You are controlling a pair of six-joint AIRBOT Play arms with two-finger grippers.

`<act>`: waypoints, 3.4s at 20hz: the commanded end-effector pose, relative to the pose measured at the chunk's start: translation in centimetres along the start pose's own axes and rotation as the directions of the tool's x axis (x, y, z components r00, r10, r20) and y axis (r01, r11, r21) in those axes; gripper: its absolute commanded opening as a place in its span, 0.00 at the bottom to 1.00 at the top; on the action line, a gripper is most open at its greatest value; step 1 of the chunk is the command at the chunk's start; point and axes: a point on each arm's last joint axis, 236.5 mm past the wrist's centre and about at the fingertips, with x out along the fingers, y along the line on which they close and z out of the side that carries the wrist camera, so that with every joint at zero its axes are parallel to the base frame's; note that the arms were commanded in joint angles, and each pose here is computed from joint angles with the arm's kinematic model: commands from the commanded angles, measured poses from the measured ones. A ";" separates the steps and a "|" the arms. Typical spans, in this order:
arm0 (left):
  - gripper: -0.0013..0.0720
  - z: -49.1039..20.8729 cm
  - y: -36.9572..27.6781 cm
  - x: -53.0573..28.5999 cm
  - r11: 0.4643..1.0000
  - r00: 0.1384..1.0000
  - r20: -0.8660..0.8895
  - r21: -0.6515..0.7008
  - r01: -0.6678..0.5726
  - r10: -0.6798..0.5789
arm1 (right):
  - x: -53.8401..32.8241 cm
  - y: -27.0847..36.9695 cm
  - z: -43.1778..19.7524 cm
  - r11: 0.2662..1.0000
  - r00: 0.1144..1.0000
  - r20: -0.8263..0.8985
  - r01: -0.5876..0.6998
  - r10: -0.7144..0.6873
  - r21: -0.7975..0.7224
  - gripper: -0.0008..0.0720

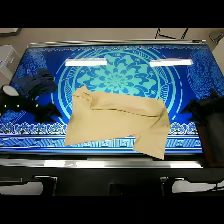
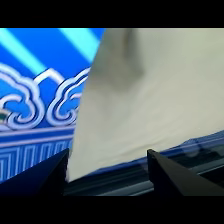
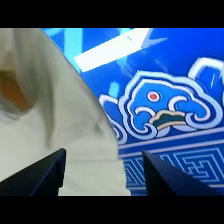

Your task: Fold the clothes and pants, and hang the long-sleeved shirts on hangers.

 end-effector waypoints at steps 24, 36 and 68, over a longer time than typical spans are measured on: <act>0.04 -8.0 0.2 7.4 0.996 0.995 -0.054 0.024 0.081 -0.080 | 8.0 0.6 -1.8 0.989 0.987 -0.082 -0.144 0.141 -0.029 0.68; 0.04 -2.3 -5.3 -1.1 0.977 0.964 0.212 0.175 0.122 -0.158 | 5.3 8.0 -3.6 0.936 0.976 -0.155 -0.194 0.154 -0.293 0.06; 0.04 3.9 -15.6 -14.4 0.885 0.792 0.551 0.464 -0.030 -0.262 | -13.1 13.8 -5.7 0.865 0.949 0.311 0.191 -0.043 -0.464 0.06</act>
